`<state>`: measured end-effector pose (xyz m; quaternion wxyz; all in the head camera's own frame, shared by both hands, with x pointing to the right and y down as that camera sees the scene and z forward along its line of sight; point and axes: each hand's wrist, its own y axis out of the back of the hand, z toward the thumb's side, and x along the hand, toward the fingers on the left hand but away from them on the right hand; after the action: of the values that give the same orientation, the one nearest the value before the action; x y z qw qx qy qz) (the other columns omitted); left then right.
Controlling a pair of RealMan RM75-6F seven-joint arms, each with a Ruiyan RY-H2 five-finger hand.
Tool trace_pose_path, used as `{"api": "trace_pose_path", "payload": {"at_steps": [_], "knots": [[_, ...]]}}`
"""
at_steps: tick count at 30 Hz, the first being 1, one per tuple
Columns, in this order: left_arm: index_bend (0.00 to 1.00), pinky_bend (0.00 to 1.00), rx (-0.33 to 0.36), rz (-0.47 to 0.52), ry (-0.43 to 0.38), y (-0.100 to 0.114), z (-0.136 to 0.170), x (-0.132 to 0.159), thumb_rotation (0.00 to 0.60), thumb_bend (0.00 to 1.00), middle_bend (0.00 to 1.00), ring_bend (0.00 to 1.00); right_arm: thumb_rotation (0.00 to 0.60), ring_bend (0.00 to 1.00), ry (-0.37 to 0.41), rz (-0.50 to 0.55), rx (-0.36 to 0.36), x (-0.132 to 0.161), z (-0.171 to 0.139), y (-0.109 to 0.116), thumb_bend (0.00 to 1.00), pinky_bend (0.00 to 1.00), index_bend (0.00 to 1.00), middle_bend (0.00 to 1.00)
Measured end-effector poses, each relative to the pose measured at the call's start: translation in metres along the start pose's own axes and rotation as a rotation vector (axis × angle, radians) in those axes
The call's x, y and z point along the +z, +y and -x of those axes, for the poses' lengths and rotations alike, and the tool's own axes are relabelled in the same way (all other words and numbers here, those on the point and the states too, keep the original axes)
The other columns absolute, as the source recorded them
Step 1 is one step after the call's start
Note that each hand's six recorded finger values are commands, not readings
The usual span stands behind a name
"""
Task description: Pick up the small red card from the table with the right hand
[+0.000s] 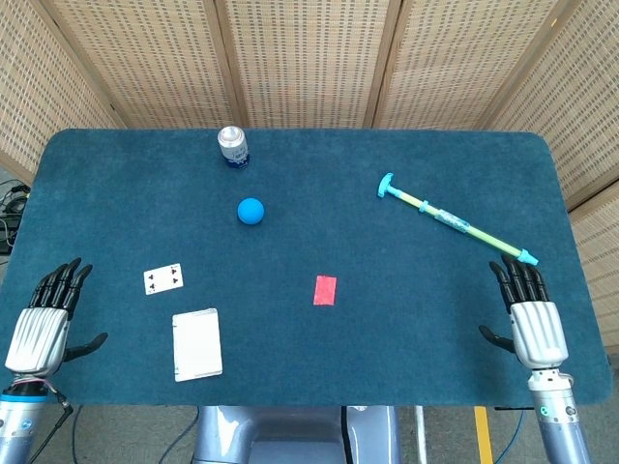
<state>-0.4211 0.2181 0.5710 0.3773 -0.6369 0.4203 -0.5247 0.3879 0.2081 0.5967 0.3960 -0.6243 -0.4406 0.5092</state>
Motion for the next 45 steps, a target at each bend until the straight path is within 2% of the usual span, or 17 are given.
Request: {"api": "trace_pose_path", "payload": {"at_steps": [9,13,23,32,45], "knots": [[0.00,0.08,0.002,0.001,-0.002,0.001,0.001,0.001,0.600,0.15,0.00,0.00,0.600,0.00,0.021,-0.005,0.001,0.007,0.006,-0.004,0.21,0.00,0.05,0.00],[0.00,0.08,0.006,0.001,-0.001,0.002,0.000,0.001,0.600,0.15,0.00,0.00,0.600,0.00,0.049,-0.001,0.016,0.020,0.020,-0.009,0.21,0.00,0.07,0.00],[0.00,0.08,0.005,0.014,0.022,0.003,-0.003,-0.005,0.600,0.15,0.00,0.00,0.600,0.00,0.185,0.035,0.081,0.091,0.069,-0.028,0.21,0.00,0.08,0.00],[0.00,0.08,-0.005,0.026,0.038,0.001,-0.007,-0.010,0.600,0.15,0.00,0.00,0.600,0.00,0.300,0.123,0.181,0.165,0.092,-0.056,0.21,0.00,0.10,0.00],[0.00,0.08,-0.010,0.051,0.064,0.003,-0.012,-0.019,0.600,0.15,0.00,0.00,0.600,0.00,0.278,0.207,0.271,0.233,0.098,-0.099,0.29,0.00,0.11,0.00]]}}
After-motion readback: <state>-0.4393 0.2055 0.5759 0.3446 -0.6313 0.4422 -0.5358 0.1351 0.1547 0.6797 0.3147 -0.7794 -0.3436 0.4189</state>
